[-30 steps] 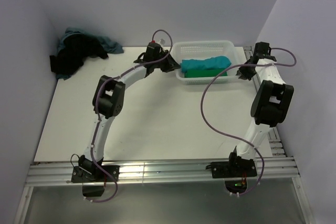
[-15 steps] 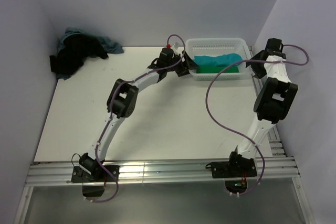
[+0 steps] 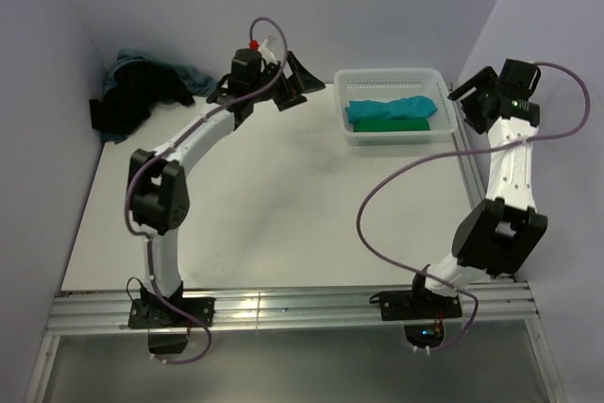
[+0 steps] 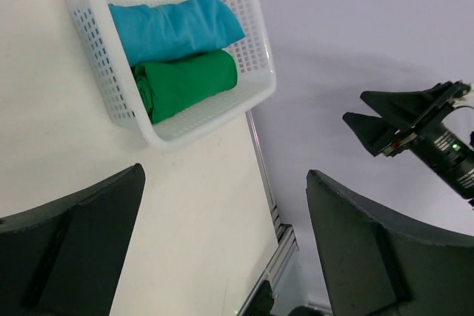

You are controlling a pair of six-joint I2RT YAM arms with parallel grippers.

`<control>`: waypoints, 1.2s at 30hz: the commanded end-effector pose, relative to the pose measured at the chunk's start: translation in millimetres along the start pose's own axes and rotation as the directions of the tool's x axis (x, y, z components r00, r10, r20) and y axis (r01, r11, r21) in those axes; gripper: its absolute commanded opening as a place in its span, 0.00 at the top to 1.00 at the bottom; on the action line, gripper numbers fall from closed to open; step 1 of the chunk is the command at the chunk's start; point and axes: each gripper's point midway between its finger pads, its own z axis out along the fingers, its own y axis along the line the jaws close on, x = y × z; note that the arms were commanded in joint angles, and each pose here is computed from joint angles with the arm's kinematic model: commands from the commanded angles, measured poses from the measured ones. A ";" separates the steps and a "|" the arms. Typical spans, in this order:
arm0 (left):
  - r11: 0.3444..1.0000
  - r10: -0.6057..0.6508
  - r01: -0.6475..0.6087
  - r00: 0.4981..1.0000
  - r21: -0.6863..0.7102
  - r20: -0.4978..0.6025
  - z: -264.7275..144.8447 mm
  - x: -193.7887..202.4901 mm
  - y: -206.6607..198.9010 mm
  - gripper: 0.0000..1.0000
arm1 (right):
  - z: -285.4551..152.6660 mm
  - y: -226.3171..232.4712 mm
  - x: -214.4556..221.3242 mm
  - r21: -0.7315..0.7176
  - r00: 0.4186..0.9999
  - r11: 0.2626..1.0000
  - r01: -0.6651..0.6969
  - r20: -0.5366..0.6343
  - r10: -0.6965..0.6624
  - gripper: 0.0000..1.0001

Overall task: Roll the t-shirts
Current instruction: Place the rolled tshirt into the container

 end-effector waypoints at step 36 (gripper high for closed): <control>0.951 0.188 -0.112 0.949 -0.286 0.253 -261.3 56.8 31.9 0.00 | -171.3 54.2 142.6 -0.483 0.972 0.846 0.226 0.051 -0.230 0.10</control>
